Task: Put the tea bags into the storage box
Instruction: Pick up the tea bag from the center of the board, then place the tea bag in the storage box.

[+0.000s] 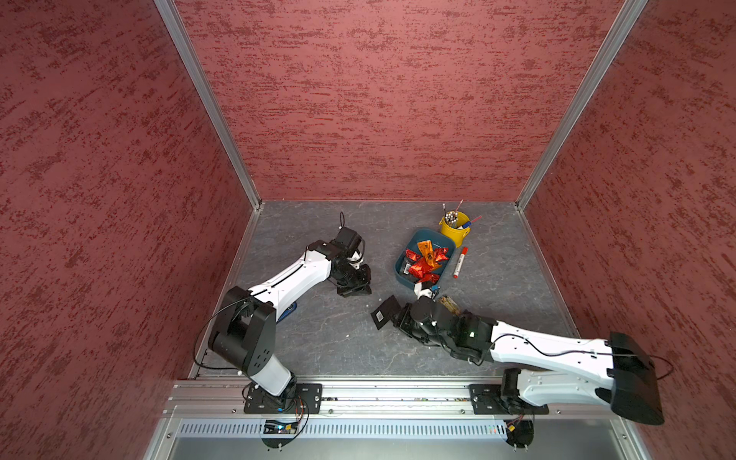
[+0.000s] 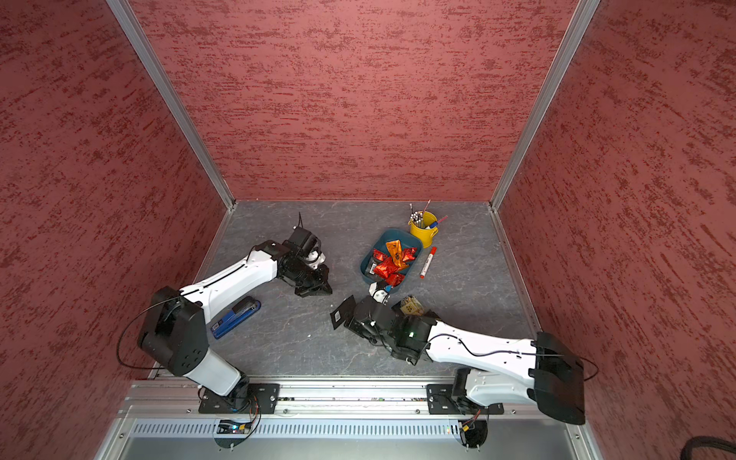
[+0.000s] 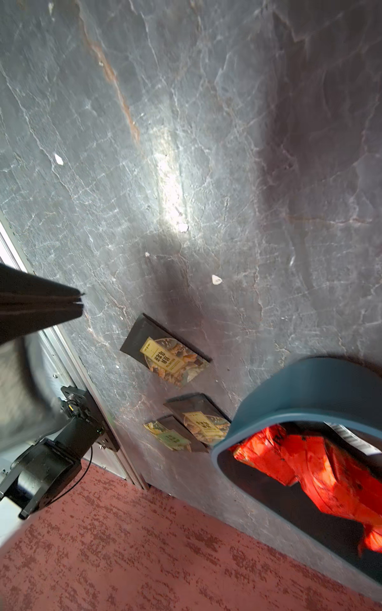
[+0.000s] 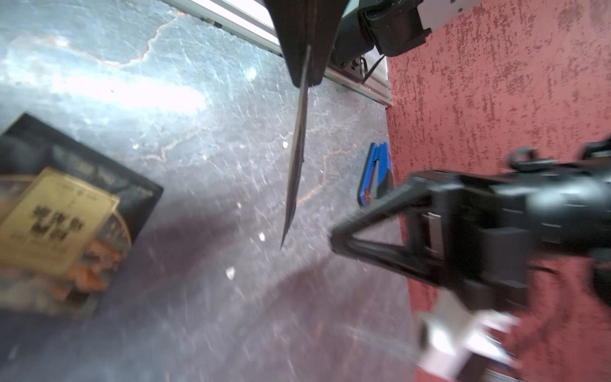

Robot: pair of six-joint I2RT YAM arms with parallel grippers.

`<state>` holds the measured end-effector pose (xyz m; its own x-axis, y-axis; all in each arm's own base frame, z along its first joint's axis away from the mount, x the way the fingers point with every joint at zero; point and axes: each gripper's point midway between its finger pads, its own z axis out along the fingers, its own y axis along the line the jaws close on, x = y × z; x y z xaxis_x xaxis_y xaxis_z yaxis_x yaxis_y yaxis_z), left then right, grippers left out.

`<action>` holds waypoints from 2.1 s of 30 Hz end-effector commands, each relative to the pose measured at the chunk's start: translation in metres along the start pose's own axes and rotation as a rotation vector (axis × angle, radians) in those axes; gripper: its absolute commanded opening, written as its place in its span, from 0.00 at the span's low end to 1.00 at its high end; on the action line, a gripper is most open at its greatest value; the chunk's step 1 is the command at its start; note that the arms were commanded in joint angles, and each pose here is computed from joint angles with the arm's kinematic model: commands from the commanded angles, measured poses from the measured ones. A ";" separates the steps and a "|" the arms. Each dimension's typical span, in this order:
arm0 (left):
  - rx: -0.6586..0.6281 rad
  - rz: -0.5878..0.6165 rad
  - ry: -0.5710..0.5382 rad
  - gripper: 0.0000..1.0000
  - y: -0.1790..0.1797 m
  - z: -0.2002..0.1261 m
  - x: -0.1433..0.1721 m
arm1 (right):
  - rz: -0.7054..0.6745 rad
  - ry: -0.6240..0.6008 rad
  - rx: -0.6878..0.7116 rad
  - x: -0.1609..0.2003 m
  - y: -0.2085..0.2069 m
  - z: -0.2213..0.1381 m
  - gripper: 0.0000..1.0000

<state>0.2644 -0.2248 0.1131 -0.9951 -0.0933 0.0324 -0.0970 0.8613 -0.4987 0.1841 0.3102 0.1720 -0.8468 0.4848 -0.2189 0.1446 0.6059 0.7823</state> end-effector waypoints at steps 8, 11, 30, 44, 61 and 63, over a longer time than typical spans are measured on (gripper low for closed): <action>-0.008 0.001 0.034 0.00 0.006 0.017 0.010 | 0.011 -0.204 0.075 -0.101 -0.035 -0.009 0.00; -0.010 0.007 0.044 0.00 0.004 0.021 0.012 | 0.046 -0.232 0.023 -0.126 -0.034 -0.002 0.00; -0.023 0.022 0.070 0.00 -0.002 0.033 0.018 | 0.145 -0.291 -0.094 -0.207 -0.036 0.037 0.00; -0.022 0.029 0.071 0.00 -0.004 0.035 0.021 | 0.229 -0.327 -0.033 -0.222 -0.059 0.042 0.57; -0.007 0.050 0.067 0.37 -0.012 0.048 0.023 | 0.157 -0.274 0.050 -0.149 -0.069 -0.018 0.62; -0.004 0.054 0.068 0.43 -0.015 0.050 0.024 | 0.156 -0.244 0.089 -0.130 -0.081 -0.018 0.56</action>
<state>0.2432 -0.2592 0.0847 -0.9978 -0.0234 0.0622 -0.0511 0.8677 -0.4945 0.2972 0.1967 0.1826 -0.6492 0.7219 -0.2396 0.2283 0.4854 0.8440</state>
